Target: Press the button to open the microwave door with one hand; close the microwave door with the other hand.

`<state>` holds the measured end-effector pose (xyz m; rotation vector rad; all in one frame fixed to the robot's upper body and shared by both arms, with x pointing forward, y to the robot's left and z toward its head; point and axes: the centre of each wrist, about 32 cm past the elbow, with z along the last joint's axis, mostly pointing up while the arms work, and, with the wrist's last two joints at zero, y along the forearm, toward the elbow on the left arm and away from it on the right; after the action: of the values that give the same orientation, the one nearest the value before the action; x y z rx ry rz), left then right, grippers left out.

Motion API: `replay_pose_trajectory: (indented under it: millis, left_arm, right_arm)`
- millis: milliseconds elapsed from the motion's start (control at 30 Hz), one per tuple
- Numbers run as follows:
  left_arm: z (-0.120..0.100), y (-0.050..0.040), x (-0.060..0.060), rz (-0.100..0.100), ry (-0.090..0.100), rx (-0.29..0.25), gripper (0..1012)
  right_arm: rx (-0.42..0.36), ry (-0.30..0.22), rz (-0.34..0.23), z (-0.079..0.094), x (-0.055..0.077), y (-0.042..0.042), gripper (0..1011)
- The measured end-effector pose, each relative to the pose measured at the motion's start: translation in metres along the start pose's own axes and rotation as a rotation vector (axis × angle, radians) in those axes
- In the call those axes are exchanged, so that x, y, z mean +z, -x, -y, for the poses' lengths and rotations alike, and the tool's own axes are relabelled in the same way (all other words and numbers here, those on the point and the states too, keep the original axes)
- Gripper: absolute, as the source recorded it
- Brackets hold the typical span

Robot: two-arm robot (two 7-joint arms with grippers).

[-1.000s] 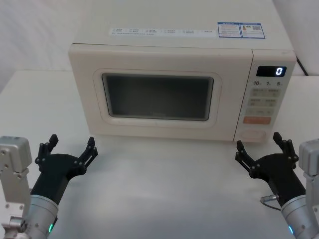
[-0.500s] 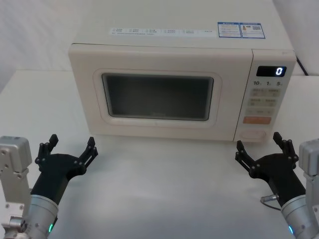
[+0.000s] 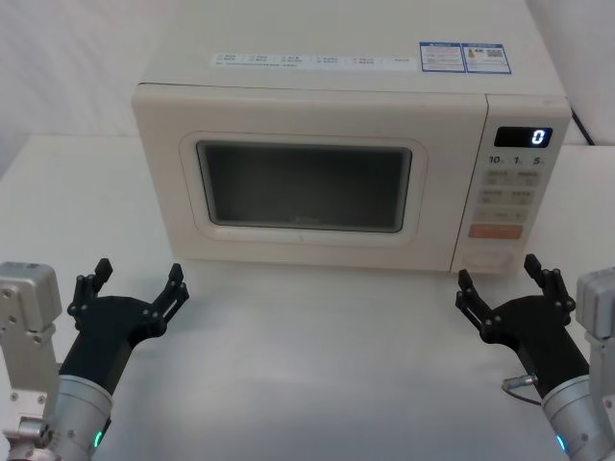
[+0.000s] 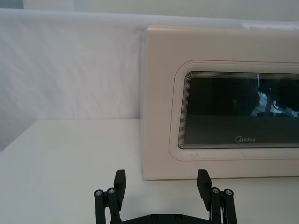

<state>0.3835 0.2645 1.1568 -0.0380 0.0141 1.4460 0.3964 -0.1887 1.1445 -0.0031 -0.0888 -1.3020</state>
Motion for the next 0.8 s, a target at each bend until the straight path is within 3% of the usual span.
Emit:
replay_pose_trajectory:
  millis: [467,600,800]
  left_arm:
    - [0.0000,0.0000,0.0000,0.000,0.000,0.000,1001]
    - [0.0000,0.0000,0.0000,0.000,0.000,0.000,1001]
    - [0.0000,0.0000,0.0000,0.000,0.000,0.000,1001]
  right_arm:
    - [0.000,0.000,0.000,0.0000,0.0000,0.0000,578]
    - [0.000,0.000,0.000,0.0000,0.0000,0.0000,408]
    - [0.000,0.000,0.000,0.0000,0.0000,0.0000,230]
